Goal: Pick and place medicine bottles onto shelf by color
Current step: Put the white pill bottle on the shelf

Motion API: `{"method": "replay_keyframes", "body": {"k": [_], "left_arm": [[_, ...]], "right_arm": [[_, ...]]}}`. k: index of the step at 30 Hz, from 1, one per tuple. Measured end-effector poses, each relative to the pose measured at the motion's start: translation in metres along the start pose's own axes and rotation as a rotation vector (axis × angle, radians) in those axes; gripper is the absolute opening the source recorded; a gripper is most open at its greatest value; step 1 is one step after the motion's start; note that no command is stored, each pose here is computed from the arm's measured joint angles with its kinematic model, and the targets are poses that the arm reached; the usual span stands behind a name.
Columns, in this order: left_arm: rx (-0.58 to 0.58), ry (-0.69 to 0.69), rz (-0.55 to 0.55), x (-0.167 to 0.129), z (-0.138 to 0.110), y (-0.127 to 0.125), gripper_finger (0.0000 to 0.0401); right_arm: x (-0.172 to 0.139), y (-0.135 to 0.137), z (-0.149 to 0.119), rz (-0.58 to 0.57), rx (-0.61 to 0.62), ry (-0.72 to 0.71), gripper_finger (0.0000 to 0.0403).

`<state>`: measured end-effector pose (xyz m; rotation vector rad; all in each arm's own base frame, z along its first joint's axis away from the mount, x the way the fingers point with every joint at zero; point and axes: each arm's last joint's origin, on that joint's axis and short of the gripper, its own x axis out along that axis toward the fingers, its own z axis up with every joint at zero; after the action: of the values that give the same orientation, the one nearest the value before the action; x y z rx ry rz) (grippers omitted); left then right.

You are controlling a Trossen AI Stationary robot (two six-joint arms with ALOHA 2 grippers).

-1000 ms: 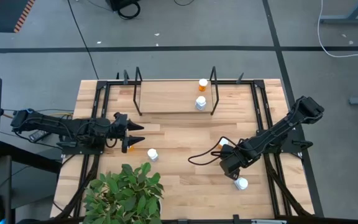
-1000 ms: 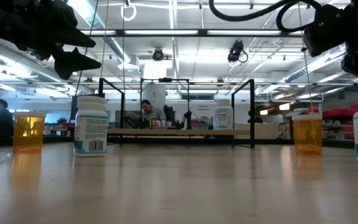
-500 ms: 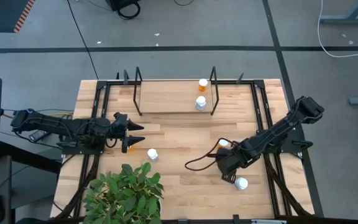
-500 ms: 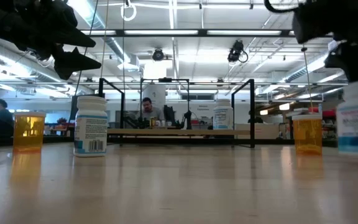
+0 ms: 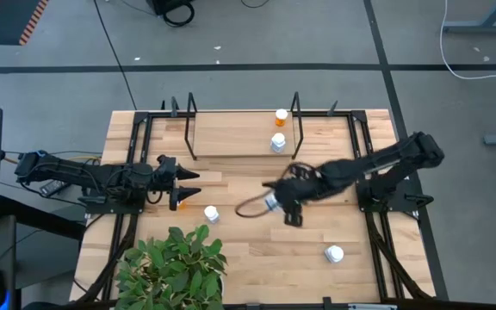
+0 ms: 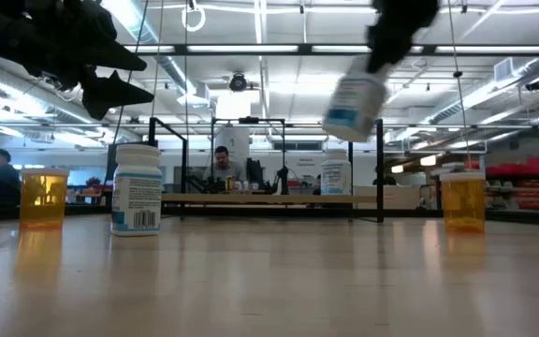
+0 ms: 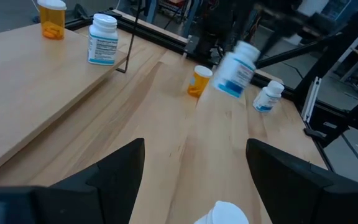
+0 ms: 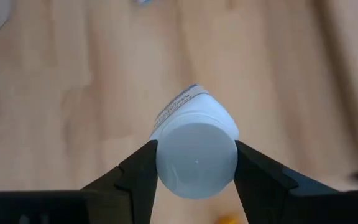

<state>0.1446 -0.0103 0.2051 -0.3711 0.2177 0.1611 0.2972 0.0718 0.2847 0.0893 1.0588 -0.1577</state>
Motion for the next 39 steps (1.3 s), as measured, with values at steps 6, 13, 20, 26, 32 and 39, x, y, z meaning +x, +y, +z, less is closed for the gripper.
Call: {"method": "replay_keyframes", "body": {"k": [6, 13, 20, 26, 32, 39], "left_arm": [[0.005, 0.000, 0.000, 0.000, 0.000, 0.000, 0.0286], [0.008, 0.000, 0.000, 0.000, 0.000, 0.000, 0.0286], [0.015, 0.000, 0.000, 0.000, 0.000, 0.000, 0.0286], [0.036, 0.002, 0.001, 0.000, 0.000, 0.000, 0.0286], [0.037, 0.002, 0.001, 0.000, 0.000, 0.000, 0.0286], [0.070, -0.003, 0.008, 0.000, 0.000, 0.000, 0.0286]], "right_arm": [[0.015, -0.028, 0.058, -0.092, -0.113, 0.039, 0.0191], [0.015, -0.097, 0.119, -0.213, -0.090, 0.053, 0.0193], [0.025, -0.172, 0.154, -0.233, -0.044, 0.029, 0.0194], [0.062, -0.216, 0.163, -0.298, -0.056, 0.113, 0.0195], [0.071, -0.265, 0.152, -0.376, -0.016, 0.159, 0.0195], [0.070, -0.289, 0.145, -0.301, 0.038, 0.140, 0.0195]]}}
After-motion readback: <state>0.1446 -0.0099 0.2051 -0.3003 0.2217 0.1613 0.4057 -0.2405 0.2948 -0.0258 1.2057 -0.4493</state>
